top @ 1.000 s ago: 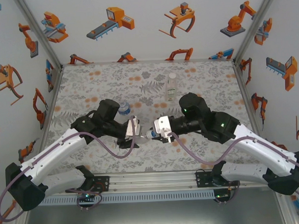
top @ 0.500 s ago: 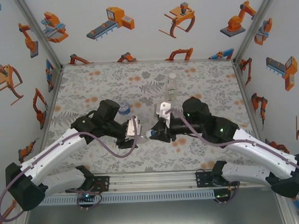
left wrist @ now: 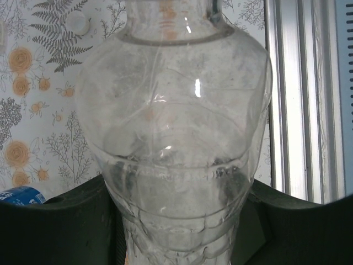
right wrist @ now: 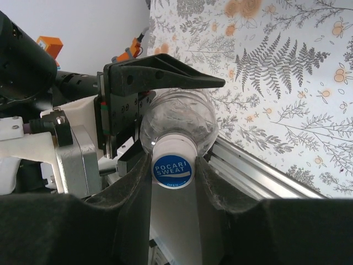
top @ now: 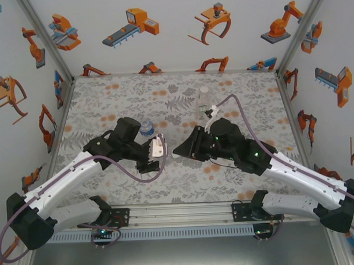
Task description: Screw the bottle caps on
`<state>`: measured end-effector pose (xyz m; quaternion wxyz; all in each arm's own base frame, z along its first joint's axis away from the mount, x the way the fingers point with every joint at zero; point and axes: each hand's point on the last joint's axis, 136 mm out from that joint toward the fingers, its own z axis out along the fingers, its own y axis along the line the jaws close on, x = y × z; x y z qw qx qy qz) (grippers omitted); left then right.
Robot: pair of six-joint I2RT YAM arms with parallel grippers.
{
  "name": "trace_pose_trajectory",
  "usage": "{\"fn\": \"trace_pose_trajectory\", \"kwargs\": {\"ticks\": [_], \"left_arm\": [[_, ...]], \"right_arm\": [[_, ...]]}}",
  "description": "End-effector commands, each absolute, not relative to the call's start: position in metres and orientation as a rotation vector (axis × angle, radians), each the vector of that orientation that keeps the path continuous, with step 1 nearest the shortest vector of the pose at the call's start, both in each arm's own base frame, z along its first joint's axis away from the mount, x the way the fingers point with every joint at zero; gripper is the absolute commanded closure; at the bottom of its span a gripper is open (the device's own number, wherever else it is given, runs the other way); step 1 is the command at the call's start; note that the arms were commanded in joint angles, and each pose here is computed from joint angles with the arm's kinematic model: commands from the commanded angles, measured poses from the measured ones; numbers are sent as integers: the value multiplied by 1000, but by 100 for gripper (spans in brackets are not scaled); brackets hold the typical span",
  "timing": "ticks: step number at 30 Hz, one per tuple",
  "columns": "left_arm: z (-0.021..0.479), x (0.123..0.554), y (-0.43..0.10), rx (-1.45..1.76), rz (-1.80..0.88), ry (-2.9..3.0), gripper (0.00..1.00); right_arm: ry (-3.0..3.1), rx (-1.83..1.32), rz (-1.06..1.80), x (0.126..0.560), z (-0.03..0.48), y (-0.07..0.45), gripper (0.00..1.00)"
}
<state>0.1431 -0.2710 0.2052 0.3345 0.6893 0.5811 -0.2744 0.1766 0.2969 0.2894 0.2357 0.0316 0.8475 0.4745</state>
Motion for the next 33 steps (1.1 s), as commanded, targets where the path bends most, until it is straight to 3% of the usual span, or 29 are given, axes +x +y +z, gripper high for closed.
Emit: {"fn": "trace_pose_trajectory", "kwargs": {"ticks": [1, 3, 5, 12, 21, 33], "left_arm": [[233, 128, -284, 1805, -814, 1339, 96], [232, 127, -284, 1808, -813, 1340, 96], [231, 128, -284, 1809, -813, 1342, 95], [232, 123, -284, 1821, -831, 1319, 95], [233, 116, -284, 1841, -870, 1294, 95], [234, 115, -284, 1844, -881, 1287, 95]], "right_arm": [[2210, -15, 1275, 188, 315, 301, 73], [2132, -198, 1236, 184, 330, 303, 57], [2048, -382, 1182, 178, 341, 303, 51], [1621, -1057, 959, 142, 373, 304, 51], [1166, -1692, 857, 89, 366, 314, 53], [1092, -1802, 776, 89, 341, 315, 55]]}}
